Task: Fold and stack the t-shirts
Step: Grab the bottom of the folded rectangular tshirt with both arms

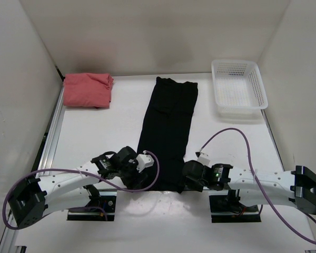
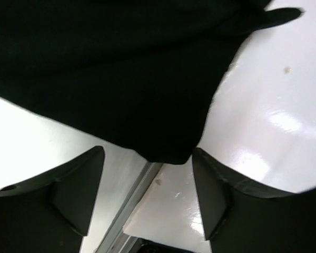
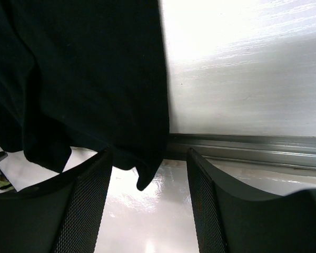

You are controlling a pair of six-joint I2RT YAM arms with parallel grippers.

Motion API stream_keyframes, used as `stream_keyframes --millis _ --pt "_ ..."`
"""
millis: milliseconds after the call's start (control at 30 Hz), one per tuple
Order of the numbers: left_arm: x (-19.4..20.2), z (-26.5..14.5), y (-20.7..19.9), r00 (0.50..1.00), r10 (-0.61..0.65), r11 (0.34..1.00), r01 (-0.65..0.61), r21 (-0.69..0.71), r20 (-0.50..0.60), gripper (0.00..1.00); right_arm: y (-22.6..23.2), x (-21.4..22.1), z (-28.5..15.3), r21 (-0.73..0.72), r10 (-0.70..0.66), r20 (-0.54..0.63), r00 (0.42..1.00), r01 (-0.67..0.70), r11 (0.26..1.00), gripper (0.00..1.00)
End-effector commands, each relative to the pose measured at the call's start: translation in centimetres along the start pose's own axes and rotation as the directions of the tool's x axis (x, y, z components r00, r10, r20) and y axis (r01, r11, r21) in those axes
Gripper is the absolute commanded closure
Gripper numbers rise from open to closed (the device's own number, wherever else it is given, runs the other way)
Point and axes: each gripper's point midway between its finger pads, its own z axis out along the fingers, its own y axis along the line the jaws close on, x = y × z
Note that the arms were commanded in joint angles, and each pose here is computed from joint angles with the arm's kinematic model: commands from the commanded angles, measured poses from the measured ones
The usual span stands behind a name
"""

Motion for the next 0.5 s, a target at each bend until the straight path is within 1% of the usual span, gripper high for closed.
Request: stream_keyframes --millis 0,100,233,267,333,467 --pt "-1.0 0.0 -1.2 0.999 0.005 0.997 -0.008 0.076 0.041 0.24 1.1 -0.4 -0.2 -0.027 0.028 0.011 1.000 -0.028 0.999 0.38" --pt "-0.8 -0.1 -1.8 0.999 0.005 0.994 -0.009 0.105 0.041 0.27 0.9 -0.2 -0.1 -0.020 0.026 0.001 1.000 -0.026 0.999 0.38" --pt "0.8 0.8 -1.9 0.999 -0.014 0.992 0.018 0.126 -0.036 0.31 0.6 0.0 0.2 0.001 0.012 -0.001 1.000 -0.012 1.000 0.39" --pt "0.2 0.7 -2.1 1.000 -0.009 0.990 0.012 0.138 -0.017 0.32 0.3 0.0 0.4 0.014 0.009 -0.003 1.000 -0.009 1.000 0.40" --pt "0.0 0.7 -2.3 1.000 -0.010 0.989 0.012 0.148 -0.018 0.35 0.9 0.1 0.4 0.006 0.010 -0.011 1.000 -0.010 1.000 0.43" --pt "-0.1 0.9 -2.2 1.000 -0.010 0.989 0.012 0.148 -0.018 0.46 1.6 0.3 0.9 -0.013 0.014 -0.018 1.000 -0.015 1.000 0.48"
